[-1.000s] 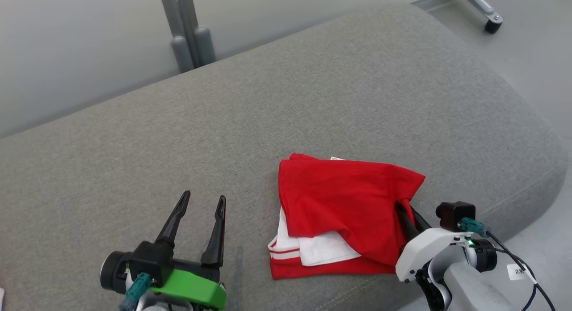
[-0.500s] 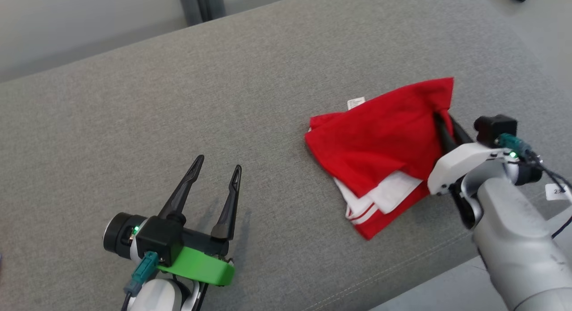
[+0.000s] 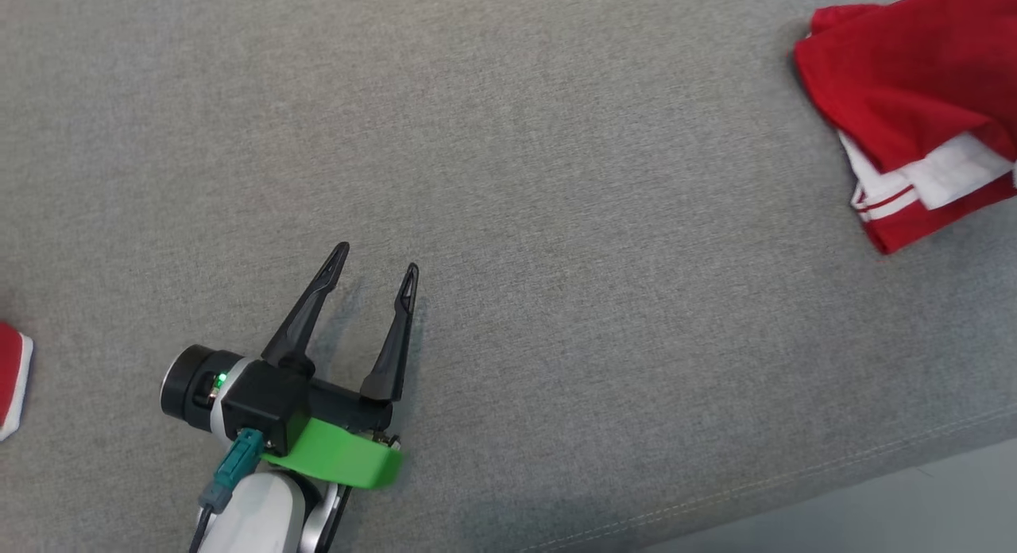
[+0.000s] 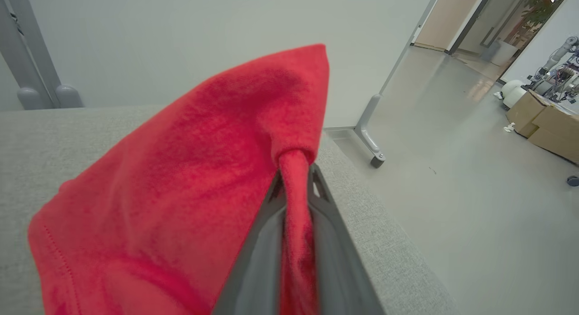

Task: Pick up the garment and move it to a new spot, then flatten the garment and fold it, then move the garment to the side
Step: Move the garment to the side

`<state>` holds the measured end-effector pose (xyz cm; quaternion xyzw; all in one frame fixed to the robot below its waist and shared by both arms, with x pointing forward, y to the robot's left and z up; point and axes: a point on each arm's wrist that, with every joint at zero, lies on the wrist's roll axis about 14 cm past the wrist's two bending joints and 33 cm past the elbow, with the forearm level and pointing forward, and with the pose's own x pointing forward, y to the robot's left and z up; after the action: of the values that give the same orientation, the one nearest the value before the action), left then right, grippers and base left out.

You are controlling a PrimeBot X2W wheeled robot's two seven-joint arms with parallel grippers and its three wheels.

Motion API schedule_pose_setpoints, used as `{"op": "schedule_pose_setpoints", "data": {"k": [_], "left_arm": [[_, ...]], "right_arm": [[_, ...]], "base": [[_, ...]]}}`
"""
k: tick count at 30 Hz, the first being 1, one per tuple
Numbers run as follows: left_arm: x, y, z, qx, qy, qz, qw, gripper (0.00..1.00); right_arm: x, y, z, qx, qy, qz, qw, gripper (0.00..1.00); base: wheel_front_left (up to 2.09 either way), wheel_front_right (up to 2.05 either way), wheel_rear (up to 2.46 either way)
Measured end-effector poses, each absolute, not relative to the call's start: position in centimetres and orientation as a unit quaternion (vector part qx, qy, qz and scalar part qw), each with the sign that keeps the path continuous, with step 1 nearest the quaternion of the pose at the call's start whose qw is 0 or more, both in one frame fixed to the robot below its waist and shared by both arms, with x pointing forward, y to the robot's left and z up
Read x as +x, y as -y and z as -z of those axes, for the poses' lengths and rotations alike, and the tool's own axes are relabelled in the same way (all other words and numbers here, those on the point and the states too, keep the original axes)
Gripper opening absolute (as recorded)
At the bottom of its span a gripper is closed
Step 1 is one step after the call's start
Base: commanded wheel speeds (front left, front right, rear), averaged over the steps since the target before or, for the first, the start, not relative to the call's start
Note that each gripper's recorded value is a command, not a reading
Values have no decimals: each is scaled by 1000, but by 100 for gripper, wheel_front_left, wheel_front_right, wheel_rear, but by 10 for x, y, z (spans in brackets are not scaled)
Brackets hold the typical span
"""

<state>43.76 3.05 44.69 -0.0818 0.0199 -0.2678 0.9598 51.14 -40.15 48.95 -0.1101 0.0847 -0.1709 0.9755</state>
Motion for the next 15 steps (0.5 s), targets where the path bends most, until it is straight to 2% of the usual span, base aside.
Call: {"op": "schedule_pose_setpoints", "data": {"k": [11, 12, 13, 14, 15], "left_arm": [[434, -54, -414, -65, -61, 246, 965, 100], [434, -56, -412, -64, -64, 244, 966, 100], [433, -59, -409, -62, -67, 241, 966, 100], [433, -60, -408, -62, -70, 239, 967, 100], [432, -63, -407, -61, -72, 236, 967, 100]], "right_arm": [[546, 425, -476, -164, -98, 194, 962, 0], [548, 427, -476, -166, -98, 199, 961, 36], [549, 430, -474, -169, -100, 203, 959, 90], [548, 433, -471, -170, -107, 209, 957, 100], [548, 435, -469, -167, -111, 215, 956, 100]], "base": [[0, 0, 0], [0, 0, 0], [0, 0, 0], [0, 0, 0], [0, 0, 0]]}}
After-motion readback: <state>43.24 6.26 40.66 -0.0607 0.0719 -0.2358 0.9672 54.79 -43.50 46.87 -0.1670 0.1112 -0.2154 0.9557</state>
